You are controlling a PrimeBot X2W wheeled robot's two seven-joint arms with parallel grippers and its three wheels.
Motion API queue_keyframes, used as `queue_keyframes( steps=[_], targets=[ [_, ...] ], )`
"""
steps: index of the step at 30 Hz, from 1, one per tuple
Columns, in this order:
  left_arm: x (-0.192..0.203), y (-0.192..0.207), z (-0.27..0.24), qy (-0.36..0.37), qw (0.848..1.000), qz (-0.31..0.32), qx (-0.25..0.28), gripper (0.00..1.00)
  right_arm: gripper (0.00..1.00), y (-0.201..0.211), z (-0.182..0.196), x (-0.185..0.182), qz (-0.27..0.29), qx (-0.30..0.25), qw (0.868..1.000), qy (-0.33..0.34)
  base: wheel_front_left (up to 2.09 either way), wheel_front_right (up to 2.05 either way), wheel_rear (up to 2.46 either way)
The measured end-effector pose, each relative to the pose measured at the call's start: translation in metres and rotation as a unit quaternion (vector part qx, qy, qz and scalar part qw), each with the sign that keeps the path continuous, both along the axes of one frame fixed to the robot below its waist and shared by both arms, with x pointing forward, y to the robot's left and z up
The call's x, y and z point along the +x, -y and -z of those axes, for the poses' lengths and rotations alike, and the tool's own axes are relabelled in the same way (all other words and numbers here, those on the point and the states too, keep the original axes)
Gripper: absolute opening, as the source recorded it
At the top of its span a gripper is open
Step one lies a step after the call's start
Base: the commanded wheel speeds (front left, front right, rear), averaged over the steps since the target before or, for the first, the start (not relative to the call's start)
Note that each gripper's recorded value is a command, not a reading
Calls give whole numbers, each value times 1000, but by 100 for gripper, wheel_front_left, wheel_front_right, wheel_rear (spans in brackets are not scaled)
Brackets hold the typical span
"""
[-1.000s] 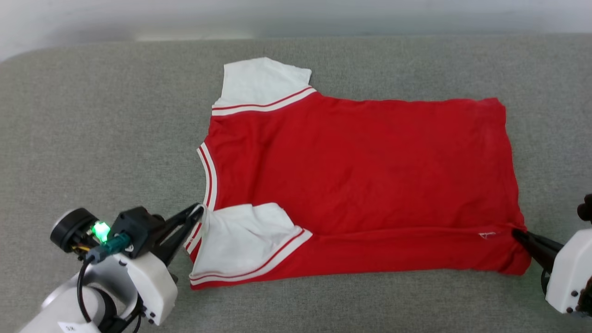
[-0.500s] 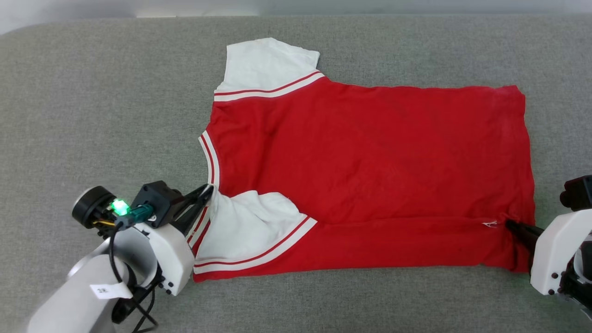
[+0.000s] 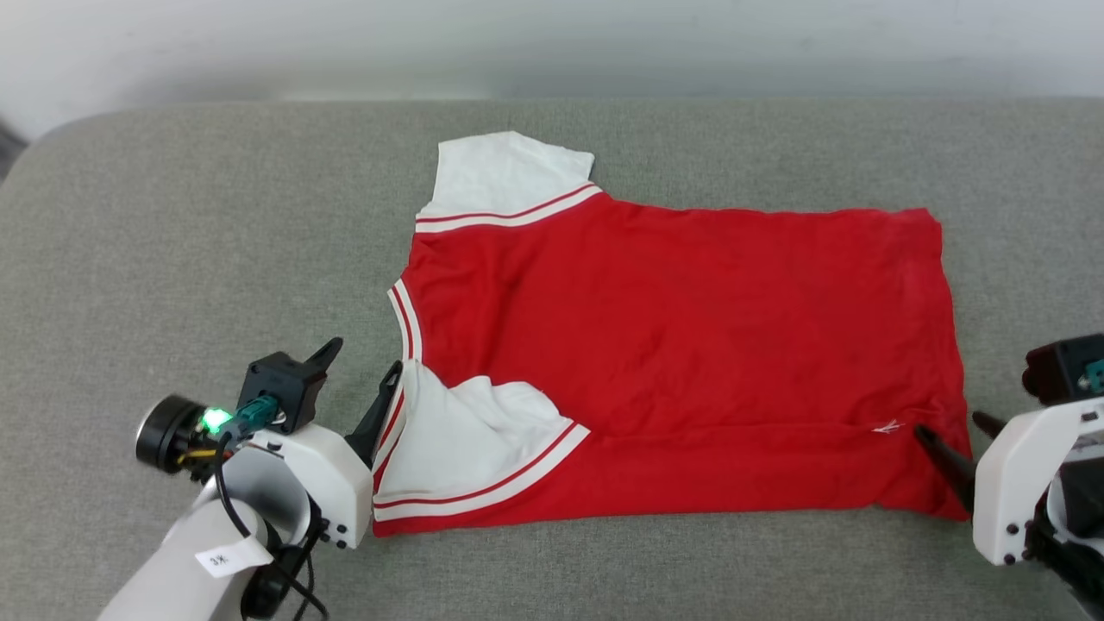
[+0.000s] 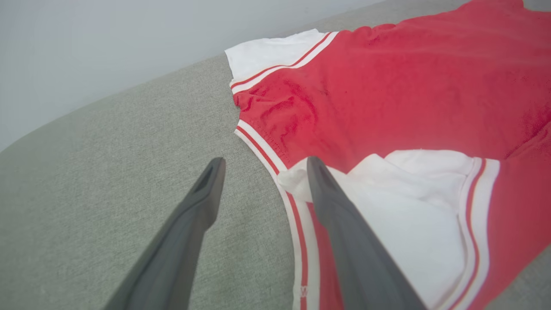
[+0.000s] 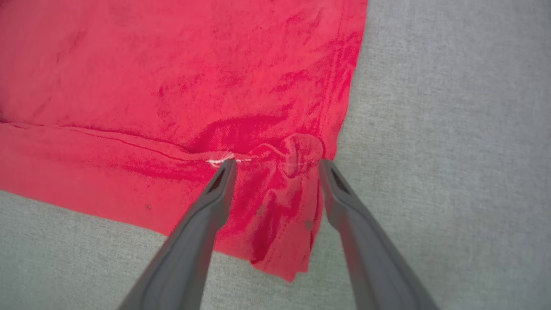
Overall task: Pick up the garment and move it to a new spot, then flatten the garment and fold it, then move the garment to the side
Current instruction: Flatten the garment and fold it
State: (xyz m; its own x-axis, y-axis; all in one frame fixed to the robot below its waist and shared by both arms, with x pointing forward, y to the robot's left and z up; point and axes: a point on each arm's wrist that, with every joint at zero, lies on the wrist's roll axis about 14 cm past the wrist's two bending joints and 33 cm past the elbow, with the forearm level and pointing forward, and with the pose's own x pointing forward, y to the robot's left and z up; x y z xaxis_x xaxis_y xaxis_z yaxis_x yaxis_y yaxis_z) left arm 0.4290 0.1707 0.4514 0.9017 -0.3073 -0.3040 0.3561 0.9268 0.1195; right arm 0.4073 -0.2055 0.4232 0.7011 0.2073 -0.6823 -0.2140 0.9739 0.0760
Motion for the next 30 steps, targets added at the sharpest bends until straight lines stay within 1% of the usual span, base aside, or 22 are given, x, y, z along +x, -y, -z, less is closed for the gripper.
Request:
queue_keyframes(
  steps=[4,6,9,11,13,16,19,22,28,30],
  targets=[
    [-11,-7,-4,-11,998,-55,-26,100,100,-1,-10,-11,1,-11,1000,6,0,0,0],
    [-20,-11,-1,-26,997,-69,-18,100,100,4,-14,-16,10,-22,1000,6,0,0,0],
    [-35,-14,4,-52,995,-82,-7,100,100,15,-12,-27,33,-40,999,-11,0,0,0],
    [-42,-19,4,-58,995,-83,22,100,100,18,-14,-30,50,-39,998,-16,0,0,0],
    [-48,-17,3,-68,993,-92,18,100,100,19,-14,-36,59,-45,997,-26,0,0,0],
    [-66,-9,13,-111,989,-93,10,100,100,15,-8,-47,67,-39,996,-49,0,0,0],
    [-80,-2,19,-147,985,-88,4,100,100,13,-8,-50,77,-29,995,-51,0,0,0],
    [-86,8,24,-175,981,-80,-12,100,100,14,-9,-48,86,-26,995,-49,0,0,0],
    [-87,5,41,-208,974,-94,-8,100,100,13,-5,-48,90,-22,994,-54,0,0,0],
    [-86,3,47,-222,969,-104,-18,100,100,12,-4,-47,90,-21,994,-56,0,0,0]
  ],
)
